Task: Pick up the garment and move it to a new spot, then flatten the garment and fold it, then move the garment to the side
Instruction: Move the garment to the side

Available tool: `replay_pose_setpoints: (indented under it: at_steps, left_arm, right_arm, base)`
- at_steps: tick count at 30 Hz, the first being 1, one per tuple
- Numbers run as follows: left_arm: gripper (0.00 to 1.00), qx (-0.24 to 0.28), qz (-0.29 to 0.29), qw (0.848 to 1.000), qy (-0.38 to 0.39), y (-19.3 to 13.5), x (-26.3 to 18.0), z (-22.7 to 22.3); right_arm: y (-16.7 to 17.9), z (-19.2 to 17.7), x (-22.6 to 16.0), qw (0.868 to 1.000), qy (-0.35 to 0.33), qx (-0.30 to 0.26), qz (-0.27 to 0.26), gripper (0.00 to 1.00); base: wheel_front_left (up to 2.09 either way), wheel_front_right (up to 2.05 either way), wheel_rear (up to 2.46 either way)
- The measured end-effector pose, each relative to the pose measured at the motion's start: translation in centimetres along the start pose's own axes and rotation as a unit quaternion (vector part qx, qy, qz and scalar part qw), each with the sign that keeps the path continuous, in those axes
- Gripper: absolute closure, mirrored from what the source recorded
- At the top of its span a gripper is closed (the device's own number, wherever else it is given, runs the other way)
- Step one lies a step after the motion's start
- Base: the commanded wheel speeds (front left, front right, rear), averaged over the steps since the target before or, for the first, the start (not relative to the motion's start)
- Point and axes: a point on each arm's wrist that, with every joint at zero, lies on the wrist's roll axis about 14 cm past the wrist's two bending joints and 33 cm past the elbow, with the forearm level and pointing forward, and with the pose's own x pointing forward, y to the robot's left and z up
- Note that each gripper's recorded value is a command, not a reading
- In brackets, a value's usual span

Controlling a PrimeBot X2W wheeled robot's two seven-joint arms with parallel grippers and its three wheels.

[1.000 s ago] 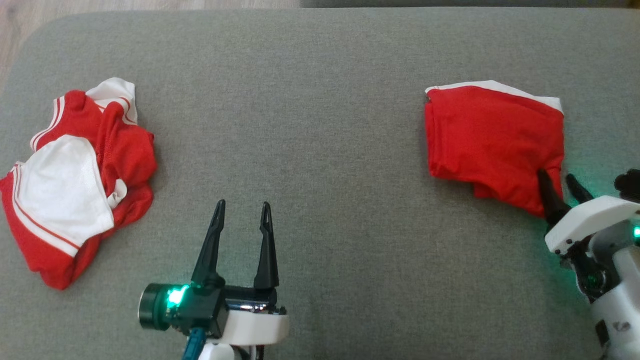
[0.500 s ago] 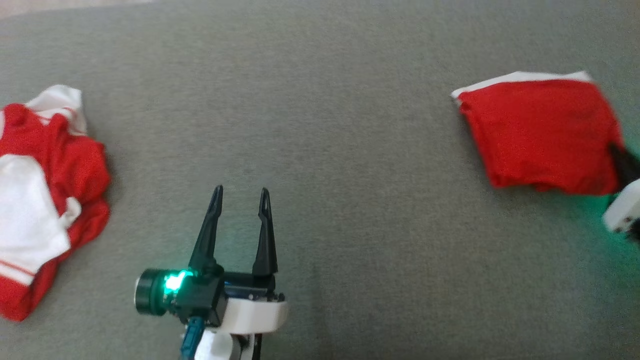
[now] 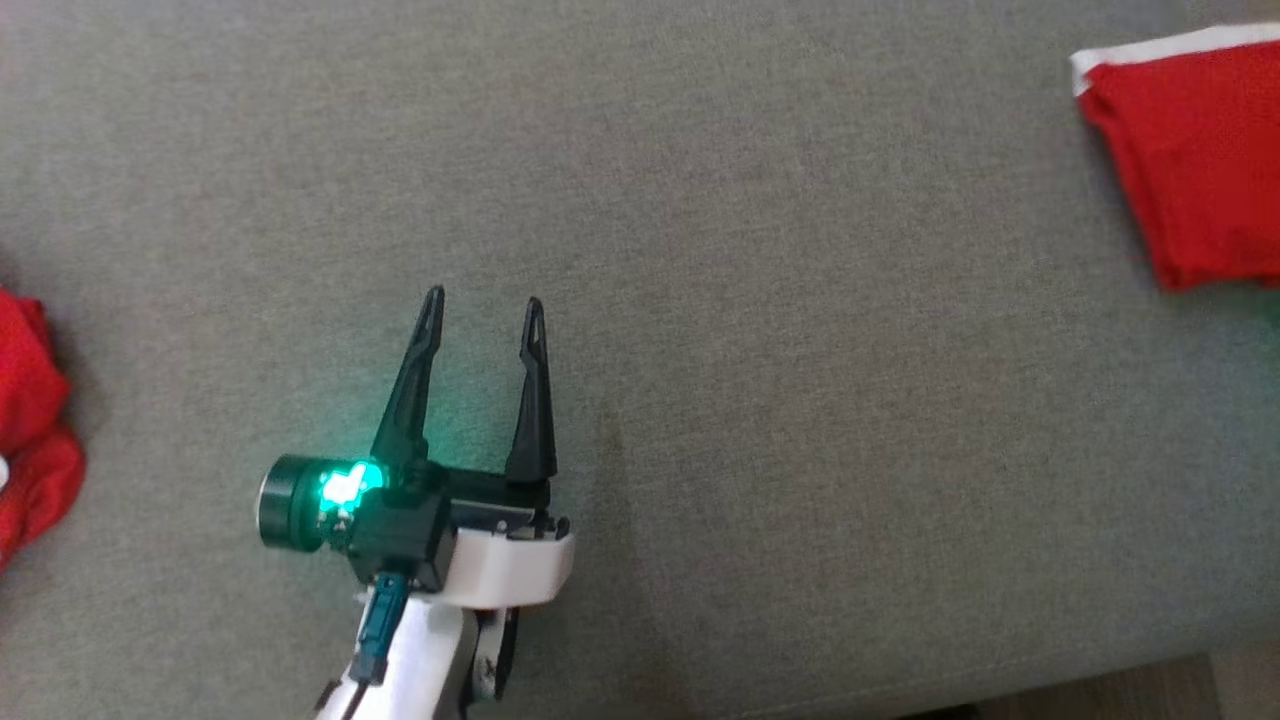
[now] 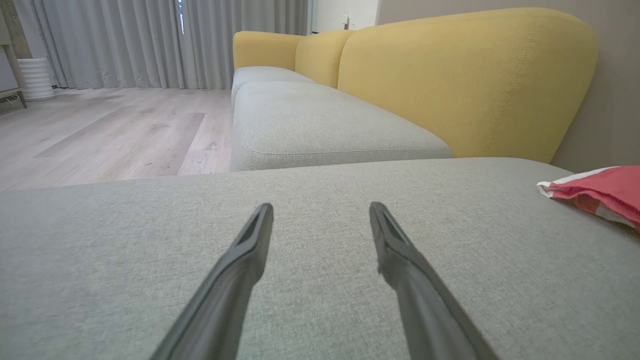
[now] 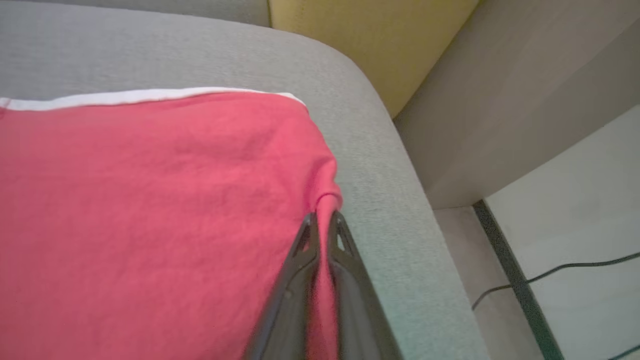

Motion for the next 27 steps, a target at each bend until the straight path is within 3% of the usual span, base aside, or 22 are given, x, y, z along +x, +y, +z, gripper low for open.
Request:
replay_pose_setpoints:
  at_steps: [2, 3, 4, 8, 11, 15, 16, 20, 27]
  left_arm:
    - [0.0, -0.001, -0.002, 1.0, 0.002, 0.0, 0.4, -0.3]
    - [0.0, -0.002, -0.004, 1.0, 0.003, 0.0, 0.6, -0.5]
    - [0.0, -0.001, -0.005, 1.0, 0.003, 0.0, 0.7, -0.5]
    - [0.0, 0.004, -0.001, 1.0, -0.006, 0.2, 0.5, 0.4]
    - [0.0, 0.005, 0.005, 1.0, -0.019, 0.4, 0.0, 1.7]
    - [0.0, 0.005, 0.019, 0.999, -0.032, 0.8, -1.6, 3.3]
    - [0.0, 0.005, 0.019, 0.999, -0.032, 0.8, -1.6, 3.3]
    - [0.0, 0.006, 0.036, 0.999, -0.035, 1.2, -4.1, 4.2]
    - [0.0, 0.01, 0.079, 0.995, -0.057, 2.6, -8.7, 6.2]
  right_arm:
    - [-1.2, -0.1, 0.3, 1.0, -0.001, -0.011, -0.018, 1.0]
    - [-1.7, -0.1, 0.4, 1.0, -0.001, -0.018, -0.026, 0.64]
    - [-2.0, 0.0, 0.5, 0.999, -0.003, -0.025, -0.031, 0.0]
    - [-2.9, 1.8, 0.3, 0.996, -0.045, -0.056, -0.048, 0.0]
    - [-1.1, 3.1, 0.1, 0.994, -0.078, -0.066, -0.036, 0.0]
    - [5.0, 3.9, -0.5, 0.992, -0.113, -0.046, 0.019, 0.0]
    - [5.0, 3.9, -0.5, 0.992, -0.113, -0.046, 0.019, 0.0]
    - [11.7, 2.4, -2.7, 0.989, -0.122, 0.011, 0.083, 0.0]
    - [20.1, 2.5, -8.3, 0.965, -0.165, 0.102, 0.177, 0.0]
  base:
    - [0.0, 0.0, 0.0]
    - [0.0, 0.0, 0.0]
    - [0.0, 0.0, 0.0]
    - [0.0, 0.0, 0.0]
    - [0.0, 0.0, 0.0]
    - [0.0, 0.0, 0.0]
    - [0.0, 0.0, 0.0]
    - [0.0, 0.0, 0.0]
    - [0.0, 0.0, 0.0]
